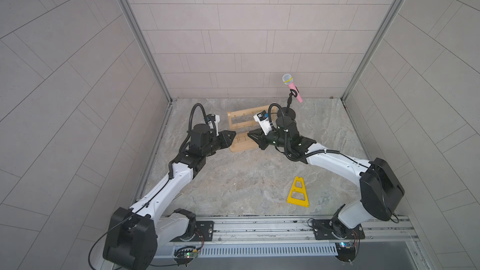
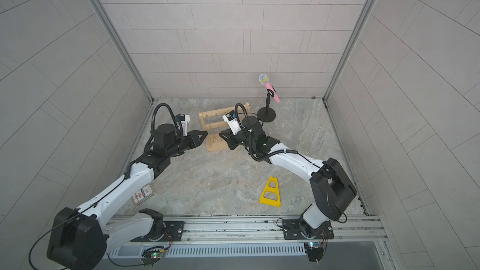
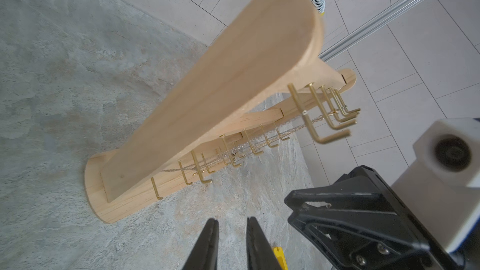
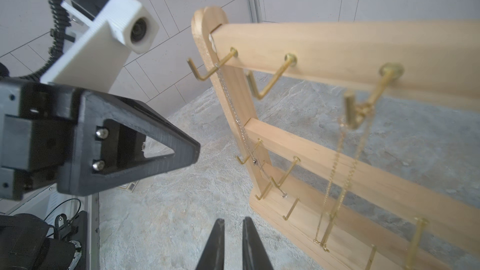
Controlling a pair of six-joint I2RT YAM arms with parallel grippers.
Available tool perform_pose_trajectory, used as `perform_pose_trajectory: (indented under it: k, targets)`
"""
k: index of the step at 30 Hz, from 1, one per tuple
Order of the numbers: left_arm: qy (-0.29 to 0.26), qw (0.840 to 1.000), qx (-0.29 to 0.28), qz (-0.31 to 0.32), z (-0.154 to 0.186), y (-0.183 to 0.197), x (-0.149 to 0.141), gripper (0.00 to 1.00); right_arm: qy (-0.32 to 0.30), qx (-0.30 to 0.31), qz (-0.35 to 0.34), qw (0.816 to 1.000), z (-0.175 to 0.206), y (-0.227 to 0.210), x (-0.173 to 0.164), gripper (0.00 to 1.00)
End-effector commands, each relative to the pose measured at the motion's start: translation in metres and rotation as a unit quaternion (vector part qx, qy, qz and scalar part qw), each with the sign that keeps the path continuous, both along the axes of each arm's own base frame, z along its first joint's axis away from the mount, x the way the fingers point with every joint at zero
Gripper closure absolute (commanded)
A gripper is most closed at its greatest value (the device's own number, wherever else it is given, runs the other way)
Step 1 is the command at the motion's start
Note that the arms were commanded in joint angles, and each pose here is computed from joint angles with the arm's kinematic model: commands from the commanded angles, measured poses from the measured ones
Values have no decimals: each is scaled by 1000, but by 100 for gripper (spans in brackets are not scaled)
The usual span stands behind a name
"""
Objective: Hang the necklace on the jewelry display stand
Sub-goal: Hang the necklace on the stand.
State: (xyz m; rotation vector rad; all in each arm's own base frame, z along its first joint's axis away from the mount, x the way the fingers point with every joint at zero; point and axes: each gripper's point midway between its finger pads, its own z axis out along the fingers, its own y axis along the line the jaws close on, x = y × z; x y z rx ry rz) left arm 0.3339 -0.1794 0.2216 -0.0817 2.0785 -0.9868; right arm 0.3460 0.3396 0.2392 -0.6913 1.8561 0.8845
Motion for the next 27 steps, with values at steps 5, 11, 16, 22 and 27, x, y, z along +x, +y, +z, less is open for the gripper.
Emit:
perform_pose_trajectory:
  k: [5,11,16,22,27]
  targets:
    - [-61,998,4,28,32,2,21,75,-36,30,-12,999,21,2,3,83]
    - [-83,996,3,42,40,2,34,76,-29,31,-10,999,13,4,4,83]
    - [-93,995,-9,40,45,-2,42,76,-25,35,-7,999,11,6,5,83]
    - [-98,994,0,48,44,-2,48,76,-27,38,-4,999,13,7,4,83]
    - [-96,994,6,45,39,-7,51,77,-26,37,-4,999,11,8,5,83]
